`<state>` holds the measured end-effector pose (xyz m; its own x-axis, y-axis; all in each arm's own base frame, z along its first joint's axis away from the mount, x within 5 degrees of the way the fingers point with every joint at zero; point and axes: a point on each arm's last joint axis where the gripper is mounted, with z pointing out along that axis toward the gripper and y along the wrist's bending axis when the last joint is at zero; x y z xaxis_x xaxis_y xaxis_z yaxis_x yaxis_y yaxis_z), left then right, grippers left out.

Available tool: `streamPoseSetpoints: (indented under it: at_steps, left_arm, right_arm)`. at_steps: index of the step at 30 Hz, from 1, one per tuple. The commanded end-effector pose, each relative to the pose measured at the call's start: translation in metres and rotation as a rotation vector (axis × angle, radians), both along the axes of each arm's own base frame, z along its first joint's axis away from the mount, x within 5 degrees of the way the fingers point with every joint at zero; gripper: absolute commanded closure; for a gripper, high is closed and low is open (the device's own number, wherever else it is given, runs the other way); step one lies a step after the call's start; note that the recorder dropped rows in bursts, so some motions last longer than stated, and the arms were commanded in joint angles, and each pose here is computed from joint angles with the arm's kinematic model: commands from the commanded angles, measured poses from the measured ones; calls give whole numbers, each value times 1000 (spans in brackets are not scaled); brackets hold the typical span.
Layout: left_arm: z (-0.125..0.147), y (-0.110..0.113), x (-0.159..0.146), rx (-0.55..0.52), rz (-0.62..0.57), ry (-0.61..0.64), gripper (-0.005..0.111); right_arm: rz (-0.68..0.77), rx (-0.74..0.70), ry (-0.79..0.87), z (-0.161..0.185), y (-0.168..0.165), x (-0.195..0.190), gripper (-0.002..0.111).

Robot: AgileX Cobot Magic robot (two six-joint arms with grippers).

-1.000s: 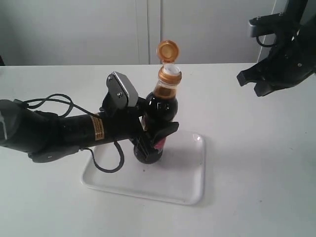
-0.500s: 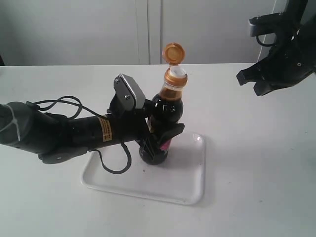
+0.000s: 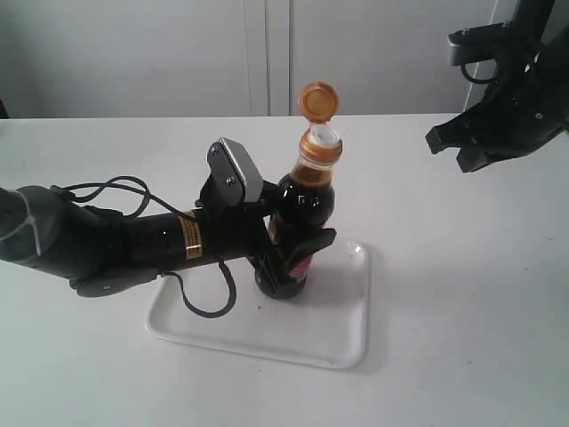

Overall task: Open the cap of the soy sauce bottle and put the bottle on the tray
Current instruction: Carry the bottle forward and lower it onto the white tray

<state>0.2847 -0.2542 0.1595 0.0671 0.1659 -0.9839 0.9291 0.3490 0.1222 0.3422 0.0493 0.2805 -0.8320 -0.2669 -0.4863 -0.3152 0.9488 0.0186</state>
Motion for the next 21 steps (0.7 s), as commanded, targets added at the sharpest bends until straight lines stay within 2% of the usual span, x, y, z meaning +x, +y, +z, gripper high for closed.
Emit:
streamPoseSetpoints:
  at_steps: [1,8,14,17,21]
  left_arm:
    - [10,0,-1,-62,-32,-10,107]
    - [1,22,3,-34,2,45,107]
    - [-2,23,1,-22,-15,54,105]
    - [-2,23,1,-23,-15,56,92]
    - [-2,23,1,-33,-11,83,62]
  right_arm:
    - [3,4,-10,2,-1,-1,108]
    - [16,-3,-11,2,-1,-1,108]
    - [17,0,0,1,-1,-2,108]
    - [17,2,2,1,-1,-2,108]
    - [16,4,2,1,0,-2,108]
